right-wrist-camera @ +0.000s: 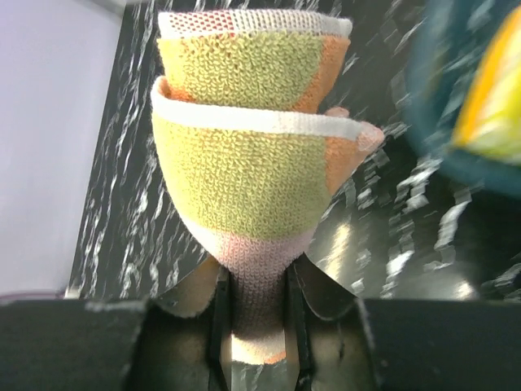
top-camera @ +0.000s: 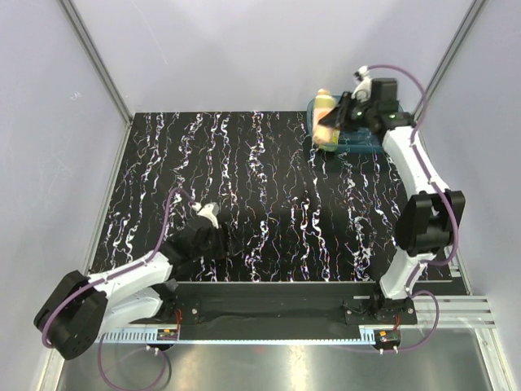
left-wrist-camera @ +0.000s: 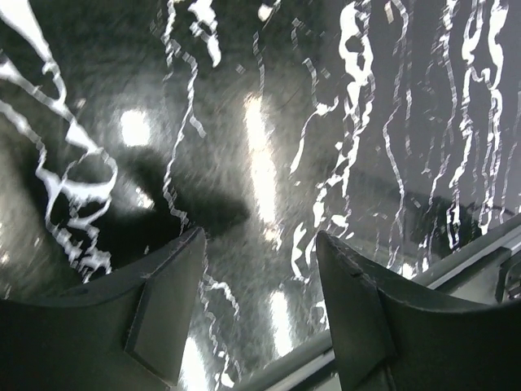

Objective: Roll the towels
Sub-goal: Place the rolled towel into the container

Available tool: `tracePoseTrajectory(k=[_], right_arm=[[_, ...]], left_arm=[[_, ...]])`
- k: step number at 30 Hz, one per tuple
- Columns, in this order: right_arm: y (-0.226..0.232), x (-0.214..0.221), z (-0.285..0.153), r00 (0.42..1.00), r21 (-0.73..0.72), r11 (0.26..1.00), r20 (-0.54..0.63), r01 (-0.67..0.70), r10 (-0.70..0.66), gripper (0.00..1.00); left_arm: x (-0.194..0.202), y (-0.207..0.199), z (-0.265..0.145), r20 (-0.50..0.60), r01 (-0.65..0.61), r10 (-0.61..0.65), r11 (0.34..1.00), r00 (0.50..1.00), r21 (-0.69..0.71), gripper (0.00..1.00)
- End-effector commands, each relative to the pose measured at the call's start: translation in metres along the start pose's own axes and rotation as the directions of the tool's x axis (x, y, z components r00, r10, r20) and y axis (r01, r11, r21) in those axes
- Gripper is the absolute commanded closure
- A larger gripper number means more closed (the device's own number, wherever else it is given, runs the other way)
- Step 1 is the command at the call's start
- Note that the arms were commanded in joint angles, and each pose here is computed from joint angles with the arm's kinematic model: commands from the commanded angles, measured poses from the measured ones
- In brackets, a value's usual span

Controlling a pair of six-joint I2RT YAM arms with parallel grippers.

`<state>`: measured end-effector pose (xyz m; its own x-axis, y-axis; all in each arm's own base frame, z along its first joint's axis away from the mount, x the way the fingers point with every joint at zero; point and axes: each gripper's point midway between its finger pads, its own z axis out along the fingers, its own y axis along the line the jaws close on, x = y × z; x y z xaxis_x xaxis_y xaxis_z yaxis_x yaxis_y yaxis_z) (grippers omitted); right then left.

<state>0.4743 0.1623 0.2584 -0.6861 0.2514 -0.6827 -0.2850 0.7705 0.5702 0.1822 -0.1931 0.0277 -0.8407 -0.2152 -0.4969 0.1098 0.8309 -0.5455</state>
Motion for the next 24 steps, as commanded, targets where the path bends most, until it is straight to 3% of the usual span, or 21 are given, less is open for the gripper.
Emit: tracePoseTrajectory(k=[1,8,12,24], right_arm=[[-0.037,-0.023,-0.005,1.0,-0.014,1.0,-0.02,0.011,-0.011,1.0],[-0.097,-0.075,0.017,0.997,-0.068,0.995,0.043,-0.067,0.07,1.0],[-0.15,-0.065,0.053,0.993,-0.039,0.992,-0.007,-0.12,0.12,1.0],[-0.276,-0.02,0.089,0.961,0.082,0.96,-0.054,-0.266,0.271,1.0]], left_arm=[[0.013,0.01,0.011,-0.027,-0.043,0.042,0.999,0.999,-0.007,0.37],[0.026,0.005,0.027,-0.049,-0.161,0.158,0.985,0.986,-0.067,0.41],[0.022,0.004,0.028,-0.03,-0.171,0.169,0.982,0.985,-0.082,0.42],[0.021,0.007,0.029,-0.008,-0.148,0.148,0.985,0.989,-0.094,0.43]])
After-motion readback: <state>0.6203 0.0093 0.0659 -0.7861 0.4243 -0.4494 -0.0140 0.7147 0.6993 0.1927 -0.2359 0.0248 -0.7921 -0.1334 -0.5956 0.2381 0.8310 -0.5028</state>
